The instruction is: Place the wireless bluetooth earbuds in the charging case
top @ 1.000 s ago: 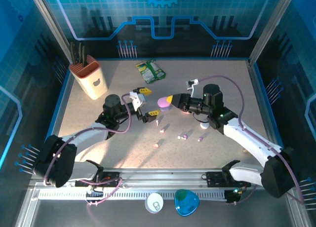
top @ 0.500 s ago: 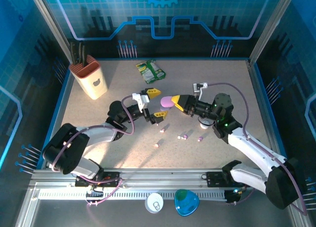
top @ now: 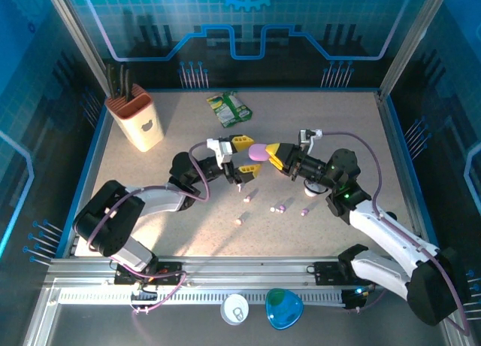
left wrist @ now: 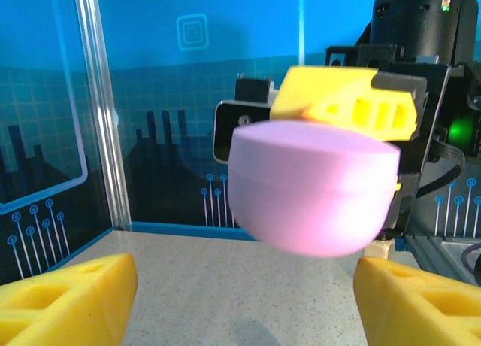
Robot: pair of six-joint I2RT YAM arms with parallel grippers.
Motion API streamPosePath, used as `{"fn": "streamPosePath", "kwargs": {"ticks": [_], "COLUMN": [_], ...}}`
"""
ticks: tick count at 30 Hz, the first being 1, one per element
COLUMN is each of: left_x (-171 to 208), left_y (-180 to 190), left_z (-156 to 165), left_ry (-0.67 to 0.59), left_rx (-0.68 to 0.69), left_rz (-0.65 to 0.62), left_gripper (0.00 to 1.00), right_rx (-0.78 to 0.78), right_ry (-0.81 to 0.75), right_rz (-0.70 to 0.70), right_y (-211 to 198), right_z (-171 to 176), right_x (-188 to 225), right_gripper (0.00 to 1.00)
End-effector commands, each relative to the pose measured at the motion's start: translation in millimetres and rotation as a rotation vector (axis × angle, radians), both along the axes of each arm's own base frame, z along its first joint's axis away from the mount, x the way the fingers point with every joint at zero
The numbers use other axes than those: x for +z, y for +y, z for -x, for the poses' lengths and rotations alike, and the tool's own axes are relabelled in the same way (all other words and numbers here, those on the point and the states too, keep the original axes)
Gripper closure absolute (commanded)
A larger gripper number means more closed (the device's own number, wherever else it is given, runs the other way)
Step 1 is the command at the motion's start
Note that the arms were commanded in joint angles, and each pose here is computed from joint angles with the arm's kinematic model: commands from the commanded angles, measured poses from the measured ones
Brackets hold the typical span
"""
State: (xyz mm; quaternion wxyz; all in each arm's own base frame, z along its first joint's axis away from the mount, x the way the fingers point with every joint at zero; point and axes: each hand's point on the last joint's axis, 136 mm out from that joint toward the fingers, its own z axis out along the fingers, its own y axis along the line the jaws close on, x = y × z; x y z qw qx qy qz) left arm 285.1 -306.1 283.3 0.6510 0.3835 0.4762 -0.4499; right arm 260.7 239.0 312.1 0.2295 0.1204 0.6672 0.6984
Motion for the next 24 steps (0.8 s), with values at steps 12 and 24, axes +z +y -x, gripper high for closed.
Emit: {"fn": "streamPosePath", "kwargs": {"ticks": [12, 24], "left_x": [14, 15], "left_y": [-17, -18], "left_z": [10, 14], "left_ry": [0.004, 0.017], "left_rx": [-0.109, -0.136], "left_rz": [0.033, 0.032], "left_gripper": [0.38, 0.46], "right_rx": [-0.009, -0.026], "right_ry": [-0.017, -0.008], "right_rz": [-0.025, 0.001], "right_y": [5, 2], "right_z": [-4, -8], "right_x": [6, -2], "right_gripper": [0.91, 0.91]}}
